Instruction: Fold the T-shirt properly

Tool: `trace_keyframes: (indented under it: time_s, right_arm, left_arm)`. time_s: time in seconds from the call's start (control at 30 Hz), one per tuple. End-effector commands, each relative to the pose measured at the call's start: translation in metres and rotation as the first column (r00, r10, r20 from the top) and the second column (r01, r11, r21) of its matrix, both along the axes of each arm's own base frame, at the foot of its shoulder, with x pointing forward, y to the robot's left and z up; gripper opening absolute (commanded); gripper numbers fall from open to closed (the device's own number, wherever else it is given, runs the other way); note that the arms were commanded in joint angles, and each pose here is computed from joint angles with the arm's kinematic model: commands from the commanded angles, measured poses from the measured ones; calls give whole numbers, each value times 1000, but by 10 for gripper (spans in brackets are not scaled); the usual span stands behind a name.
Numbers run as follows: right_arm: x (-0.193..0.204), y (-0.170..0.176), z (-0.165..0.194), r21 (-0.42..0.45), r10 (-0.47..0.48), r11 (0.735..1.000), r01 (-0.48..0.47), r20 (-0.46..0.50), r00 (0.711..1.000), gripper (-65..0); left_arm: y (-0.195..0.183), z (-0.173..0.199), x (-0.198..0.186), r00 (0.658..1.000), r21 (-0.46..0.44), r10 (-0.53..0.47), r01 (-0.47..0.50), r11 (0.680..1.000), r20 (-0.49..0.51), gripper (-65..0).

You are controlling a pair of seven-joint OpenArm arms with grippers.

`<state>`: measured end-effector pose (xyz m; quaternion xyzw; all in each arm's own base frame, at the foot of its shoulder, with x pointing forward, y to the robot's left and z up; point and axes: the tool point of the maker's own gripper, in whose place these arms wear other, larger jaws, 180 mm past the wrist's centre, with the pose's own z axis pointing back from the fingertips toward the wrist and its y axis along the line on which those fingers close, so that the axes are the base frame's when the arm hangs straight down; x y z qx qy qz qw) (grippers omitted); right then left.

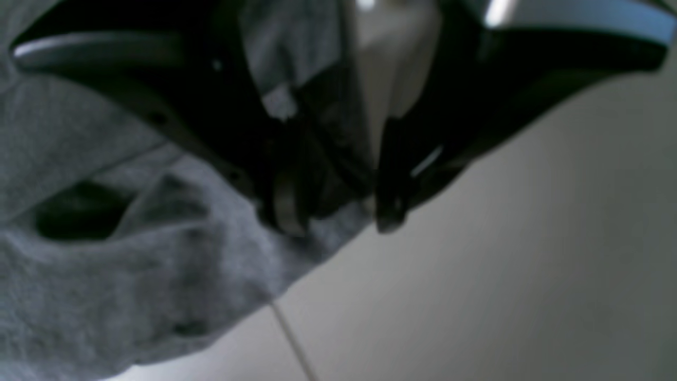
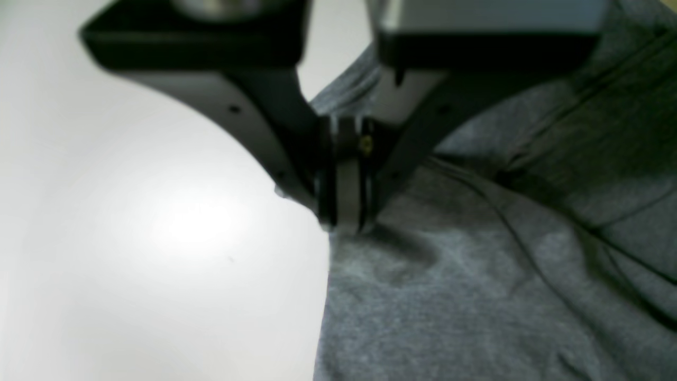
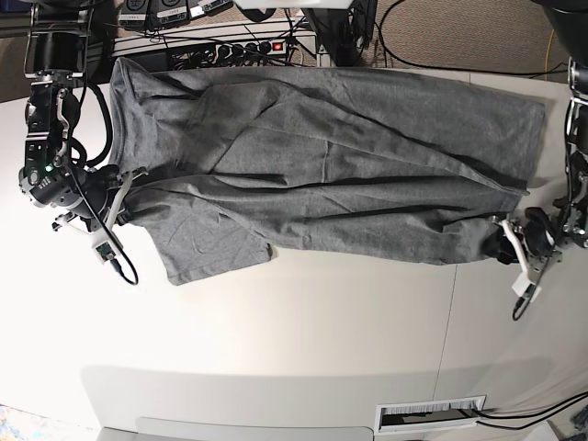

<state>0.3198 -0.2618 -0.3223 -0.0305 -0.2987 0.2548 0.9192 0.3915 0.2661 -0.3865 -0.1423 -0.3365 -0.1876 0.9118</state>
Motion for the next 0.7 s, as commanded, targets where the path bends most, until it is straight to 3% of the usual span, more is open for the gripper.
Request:
trace_keyframes:
  time_s: [0.0,0.2,0.27,0.33,0.5,0.67]
  right_arm:
    - [10,-4,16,-9,3,1000,-3,52,999,-650]
    - [9,-5,16,-10,3,1000,-2,50,999,-650]
    - [10,-5,16,-10,3,1000,-2,51,999,-650]
    - [10,-4,16,-9,3,1000,-3,53,999,-650]
    - [11,-4,17,-6,5,1000,-4,59,998,-650]
    - [11,-4,17,-6,5,1000,-4,59,998,-650]
  left_arm:
    - [1,17,12,999,-21,9,-7,1000,51,-418]
    - [-11,3,8,998,4,-25,24,1000,55,-432]
    - [-9,4,9,998,7,-22,22,1000,57,-519]
    - [-7,9,12,997,8,-19,19,1000,70,-650]
    - [-4,31,24,993,-29,-8,12,1000,120,-650]
    - [-13,59,23,988,-86,-77,88,992,131,-650]
